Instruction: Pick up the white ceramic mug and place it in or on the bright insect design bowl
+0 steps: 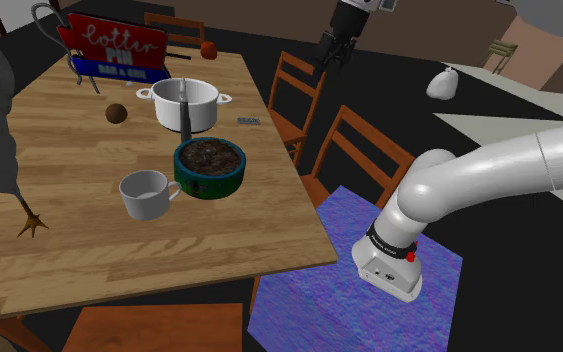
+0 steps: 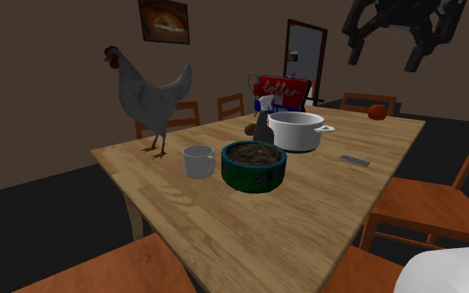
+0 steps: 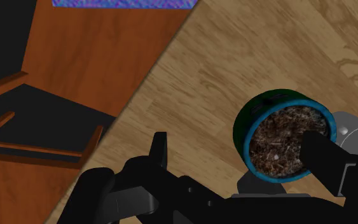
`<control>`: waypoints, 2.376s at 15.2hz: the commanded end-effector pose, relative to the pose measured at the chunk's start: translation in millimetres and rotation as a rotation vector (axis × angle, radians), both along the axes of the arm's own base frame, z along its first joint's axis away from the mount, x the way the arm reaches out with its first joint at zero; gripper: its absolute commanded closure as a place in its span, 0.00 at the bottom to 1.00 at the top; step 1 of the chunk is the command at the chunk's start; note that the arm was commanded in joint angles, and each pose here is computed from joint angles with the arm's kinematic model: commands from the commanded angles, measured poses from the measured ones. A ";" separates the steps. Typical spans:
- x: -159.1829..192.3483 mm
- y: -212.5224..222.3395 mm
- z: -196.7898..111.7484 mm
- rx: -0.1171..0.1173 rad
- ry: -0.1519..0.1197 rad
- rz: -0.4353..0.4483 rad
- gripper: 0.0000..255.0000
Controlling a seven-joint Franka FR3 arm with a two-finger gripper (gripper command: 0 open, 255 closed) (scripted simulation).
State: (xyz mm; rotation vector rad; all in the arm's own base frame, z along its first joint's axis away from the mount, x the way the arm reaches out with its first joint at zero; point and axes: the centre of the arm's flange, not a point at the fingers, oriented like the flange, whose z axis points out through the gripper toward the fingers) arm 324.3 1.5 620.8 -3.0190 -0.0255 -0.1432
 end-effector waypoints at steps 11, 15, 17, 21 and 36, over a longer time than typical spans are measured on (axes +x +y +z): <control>46.6 119.9 -49.8 -0.044 0.008 -0.001 0.00; 65.1 167.2 -71.3 -0.061 0.011 -0.001 0.00; 74.4 190.7 -82.4 -0.070 0.012 -0.001 0.00; 92.8 237.4 -105.2 -0.087 0.015 -0.001 0.00; 161.4 408.8 -198.4 -0.153 0.027 -0.002 0.00</control>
